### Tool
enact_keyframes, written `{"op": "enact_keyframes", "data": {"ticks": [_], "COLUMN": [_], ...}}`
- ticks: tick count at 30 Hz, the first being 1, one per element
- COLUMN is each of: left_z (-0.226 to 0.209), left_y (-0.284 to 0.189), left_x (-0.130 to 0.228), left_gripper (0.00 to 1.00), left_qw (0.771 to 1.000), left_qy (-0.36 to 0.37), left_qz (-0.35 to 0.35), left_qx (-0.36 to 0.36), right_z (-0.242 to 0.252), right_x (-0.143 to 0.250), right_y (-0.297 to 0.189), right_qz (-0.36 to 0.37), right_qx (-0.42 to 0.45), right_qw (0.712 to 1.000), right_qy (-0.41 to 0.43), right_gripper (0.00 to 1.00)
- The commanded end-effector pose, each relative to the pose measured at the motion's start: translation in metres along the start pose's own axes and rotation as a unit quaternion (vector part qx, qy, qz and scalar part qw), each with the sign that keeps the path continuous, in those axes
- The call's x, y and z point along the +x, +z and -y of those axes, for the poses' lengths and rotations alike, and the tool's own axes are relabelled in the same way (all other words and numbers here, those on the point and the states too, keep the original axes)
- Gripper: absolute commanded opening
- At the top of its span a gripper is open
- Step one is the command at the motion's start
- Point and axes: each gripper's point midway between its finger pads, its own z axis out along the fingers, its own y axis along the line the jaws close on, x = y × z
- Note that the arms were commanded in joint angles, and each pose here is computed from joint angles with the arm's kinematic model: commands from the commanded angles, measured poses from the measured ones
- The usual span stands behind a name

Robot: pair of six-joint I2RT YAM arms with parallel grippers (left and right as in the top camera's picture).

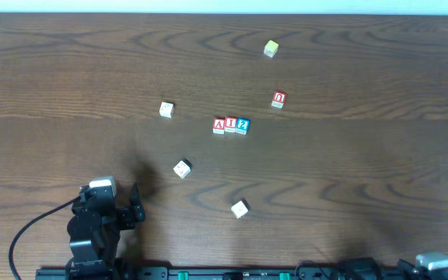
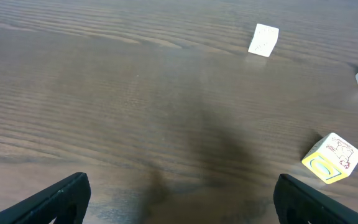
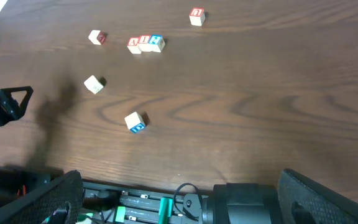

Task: Spell out Ai2

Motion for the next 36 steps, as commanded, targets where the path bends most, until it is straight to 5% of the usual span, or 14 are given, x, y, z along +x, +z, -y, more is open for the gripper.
{"op": "enact_keyframes", "data": {"ticks": [1, 21, 26, 36], "left_z": [0.001, 0.001, 0.001, 0.001], "left_y": [0.0, 0.0, 0.0, 0.0], "left_x": [0.001, 0.001, 0.001, 0.001], "left_gripper": [0.95, 0.95, 0.95, 0.95], "left_qw": [1.0, 1.0, 1.0, 1.0], "left_qy": [0.004, 0.004, 0.004, 0.004], "left_qz": [0.001, 0.001, 0.001, 0.001], "left_qx": [0.002, 0.002, 0.002, 0.002], "right_z": [0.002, 0.013, 0.01, 0.026], "right_x": [0.001, -0.004, -0.057, -0.074], "right_y": [0.0, -0.001, 0.002, 0.096], "right_qz": [0.0, 0.01, 0.113, 0.179], "right_qx": [0.002, 0.037, 0.043, 0.05], "right_qw": [1.0, 0.999, 0.991, 0.975], "right_qy": [0.004, -0.03, -0.049, -0.121], "right_gripper": [0.99, 0.99, 0.99, 0.99]}}
